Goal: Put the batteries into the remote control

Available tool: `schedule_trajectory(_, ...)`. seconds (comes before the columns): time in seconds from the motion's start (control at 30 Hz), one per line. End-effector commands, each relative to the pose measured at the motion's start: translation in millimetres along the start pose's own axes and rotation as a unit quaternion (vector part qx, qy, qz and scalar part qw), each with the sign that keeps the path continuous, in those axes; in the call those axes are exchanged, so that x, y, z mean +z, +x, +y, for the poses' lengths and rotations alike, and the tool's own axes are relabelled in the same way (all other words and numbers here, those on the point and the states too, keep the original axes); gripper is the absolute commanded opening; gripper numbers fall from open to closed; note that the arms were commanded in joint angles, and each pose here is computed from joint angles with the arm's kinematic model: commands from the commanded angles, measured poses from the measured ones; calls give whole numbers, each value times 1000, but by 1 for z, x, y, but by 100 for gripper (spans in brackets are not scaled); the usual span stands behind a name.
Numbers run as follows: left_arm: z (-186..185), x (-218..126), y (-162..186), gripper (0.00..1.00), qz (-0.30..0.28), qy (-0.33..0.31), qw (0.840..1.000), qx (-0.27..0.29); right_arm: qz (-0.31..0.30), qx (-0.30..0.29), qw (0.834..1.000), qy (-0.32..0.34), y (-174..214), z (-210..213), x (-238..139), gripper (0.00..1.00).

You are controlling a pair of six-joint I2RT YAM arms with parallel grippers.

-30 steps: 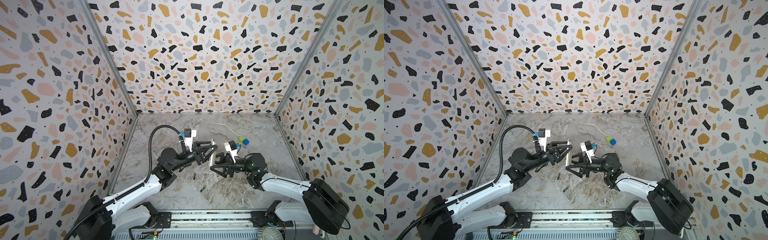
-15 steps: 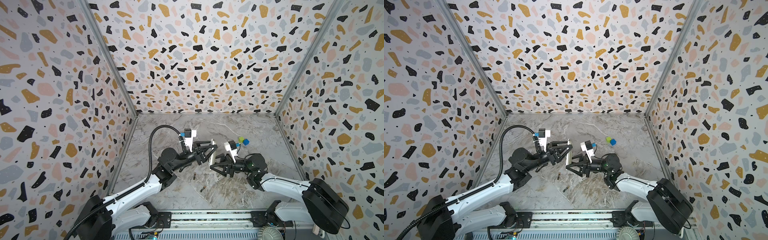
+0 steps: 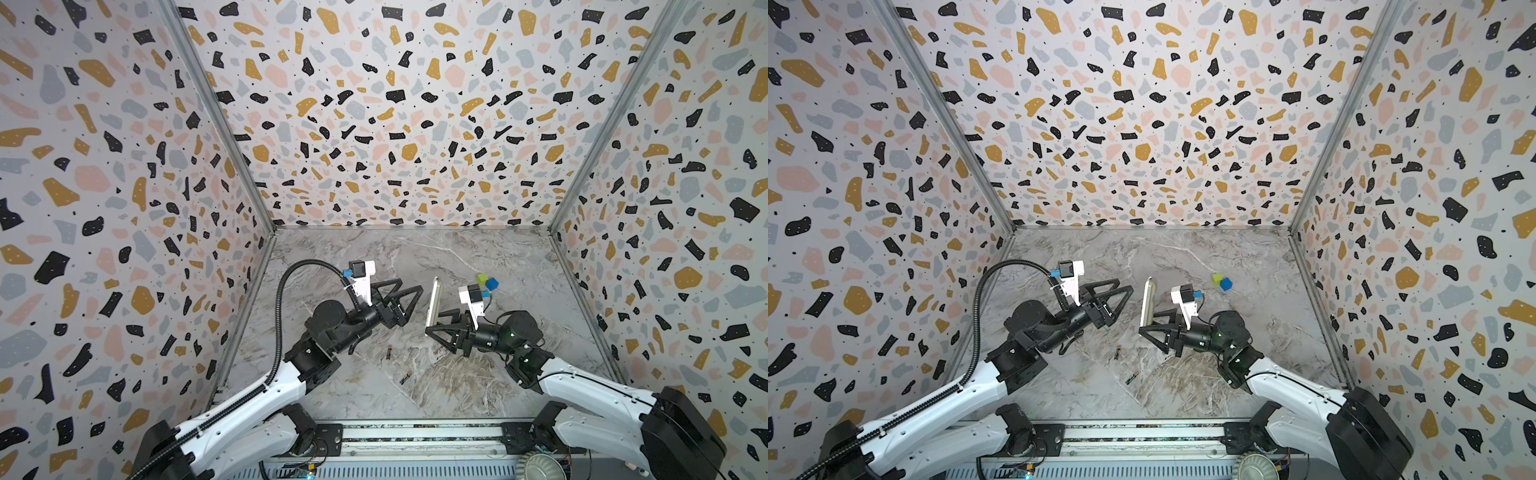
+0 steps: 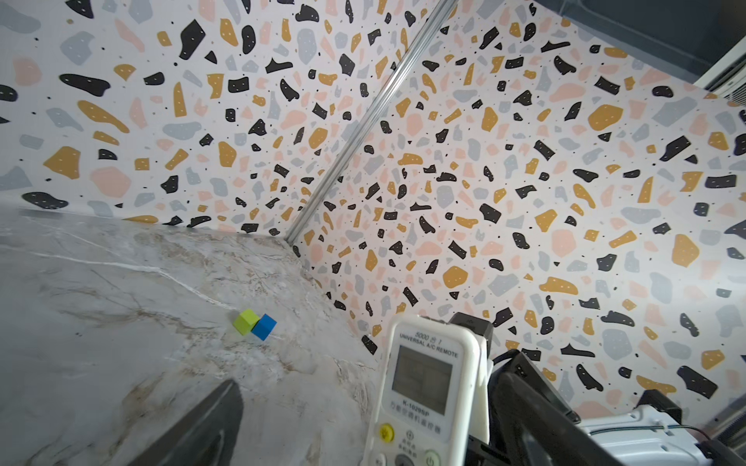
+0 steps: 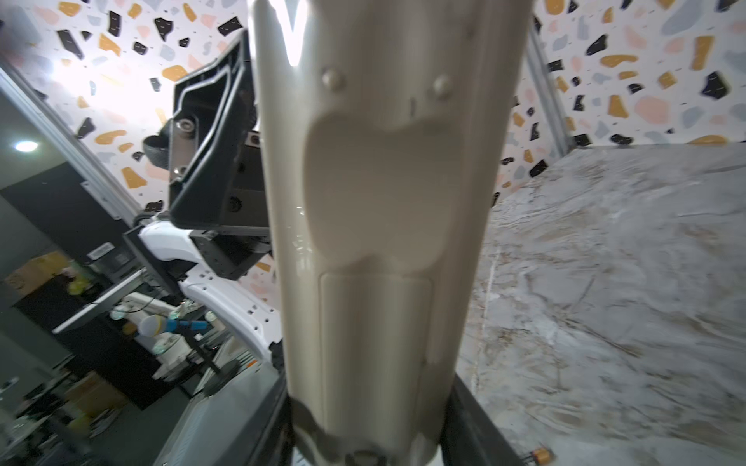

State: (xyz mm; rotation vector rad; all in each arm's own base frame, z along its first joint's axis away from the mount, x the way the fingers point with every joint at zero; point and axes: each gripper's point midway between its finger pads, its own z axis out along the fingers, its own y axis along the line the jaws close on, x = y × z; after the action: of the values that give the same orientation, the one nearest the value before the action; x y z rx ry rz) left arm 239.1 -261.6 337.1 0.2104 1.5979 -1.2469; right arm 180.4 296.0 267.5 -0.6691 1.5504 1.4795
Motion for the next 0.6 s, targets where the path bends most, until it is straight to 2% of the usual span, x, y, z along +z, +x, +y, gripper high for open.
schedule_trajectory(0.0, 9, 1, -3, 100, 16, -41, 999, 31, 23, -23, 993, 111, 14, -33, -8, 6)
schedule_trajectory(0.23, 7, 4, 7, 88, 48, -40, 997, 47, 63, -62, 967, 238, 28, -57, -18, 5)
schedule_trajectory(0.43, 17, 6, 26, 78, 71, -56, 995, 43, 76, -59, 961, 258, 30, -63, -13, 4)
schedule_trajectory(0.57, 19, 15, 37, 67, 82, -53, 994, 44, 79, -60, 958, 270, 33, -64, -8, 4)
